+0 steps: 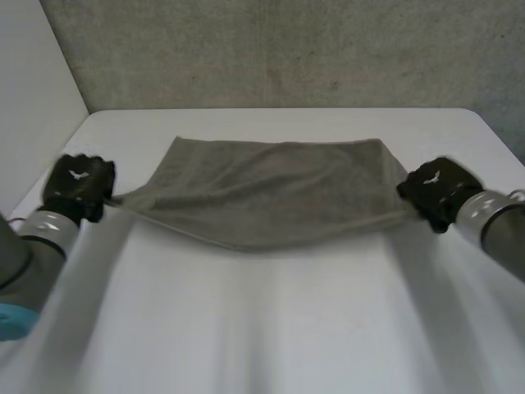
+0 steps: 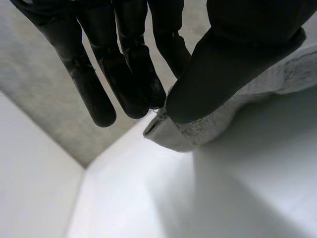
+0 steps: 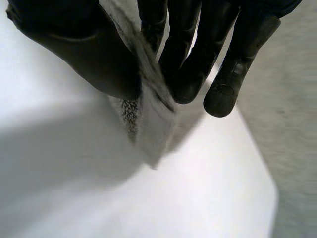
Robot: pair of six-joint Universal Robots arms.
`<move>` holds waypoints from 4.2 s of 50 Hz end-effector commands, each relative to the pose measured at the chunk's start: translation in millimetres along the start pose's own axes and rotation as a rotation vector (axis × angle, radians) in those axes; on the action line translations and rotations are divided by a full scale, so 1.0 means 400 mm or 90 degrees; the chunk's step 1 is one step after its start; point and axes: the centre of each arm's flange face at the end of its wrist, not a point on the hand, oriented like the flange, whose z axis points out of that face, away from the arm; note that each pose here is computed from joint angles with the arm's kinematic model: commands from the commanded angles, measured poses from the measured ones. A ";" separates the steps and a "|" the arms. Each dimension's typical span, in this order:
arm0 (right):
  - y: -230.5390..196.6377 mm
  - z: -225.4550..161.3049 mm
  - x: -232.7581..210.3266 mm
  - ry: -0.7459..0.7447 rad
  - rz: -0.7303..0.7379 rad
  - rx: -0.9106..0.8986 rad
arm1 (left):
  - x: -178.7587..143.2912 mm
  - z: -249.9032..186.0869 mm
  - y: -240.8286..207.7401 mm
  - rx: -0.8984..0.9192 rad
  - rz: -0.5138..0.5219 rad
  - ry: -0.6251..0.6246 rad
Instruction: Fold the laundry
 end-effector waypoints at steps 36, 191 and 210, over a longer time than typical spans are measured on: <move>0.108 0.086 0.093 -0.022 -0.023 -0.108 | 0.019 0.069 0.037 -0.050 -0.083 0.081; -0.342 0.115 -0.510 -0.038 -0.113 0.295 | 0.119 -0.007 0.030 -0.004 -0.076 0.041; -0.317 0.055 -0.432 -0.139 -0.022 0.283 | 0.170 -0.017 -0.019 0.036 -0.073 0.078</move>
